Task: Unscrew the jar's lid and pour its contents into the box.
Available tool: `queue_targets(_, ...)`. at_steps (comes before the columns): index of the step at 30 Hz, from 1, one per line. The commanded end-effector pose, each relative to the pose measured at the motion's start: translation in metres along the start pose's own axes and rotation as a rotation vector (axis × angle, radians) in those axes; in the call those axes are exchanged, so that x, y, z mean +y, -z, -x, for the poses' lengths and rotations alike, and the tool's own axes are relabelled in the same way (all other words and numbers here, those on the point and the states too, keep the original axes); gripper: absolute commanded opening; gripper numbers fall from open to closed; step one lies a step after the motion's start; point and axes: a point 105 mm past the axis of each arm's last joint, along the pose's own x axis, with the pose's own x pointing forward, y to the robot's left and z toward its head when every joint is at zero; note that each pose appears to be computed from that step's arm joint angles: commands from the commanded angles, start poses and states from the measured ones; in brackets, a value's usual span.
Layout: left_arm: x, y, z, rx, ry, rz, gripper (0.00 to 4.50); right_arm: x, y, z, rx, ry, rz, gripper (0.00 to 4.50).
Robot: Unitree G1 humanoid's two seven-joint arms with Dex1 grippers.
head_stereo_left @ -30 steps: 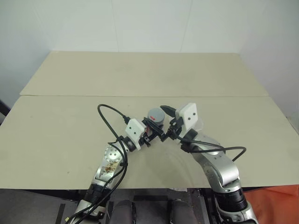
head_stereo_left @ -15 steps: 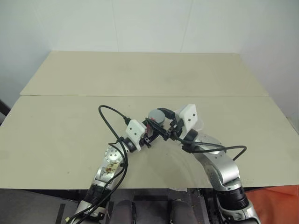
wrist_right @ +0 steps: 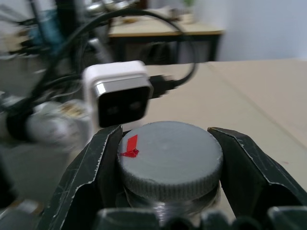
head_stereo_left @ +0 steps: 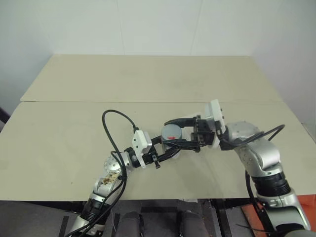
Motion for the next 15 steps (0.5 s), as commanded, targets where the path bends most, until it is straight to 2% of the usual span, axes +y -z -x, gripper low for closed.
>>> queue_targets(1,0.001,-0.02,0.002,-0.051,0.057,-0.043,2.0,0.006,0.0,0.003,0.038,-0.184,0.047,2.84)
queue_targets(11,0.002,-0.015,0.008,-0.023,0.061,-0.075,2.0,-0.011,0.007,0.01,0.115,-0.247,0.053,2.84)
queue_targets(15,0.002,-0.012,0.007,-0.024,0.049,-0.088,2.0,-0.014,0.007,0.014,0.117,-0.244,0.037,4.03)
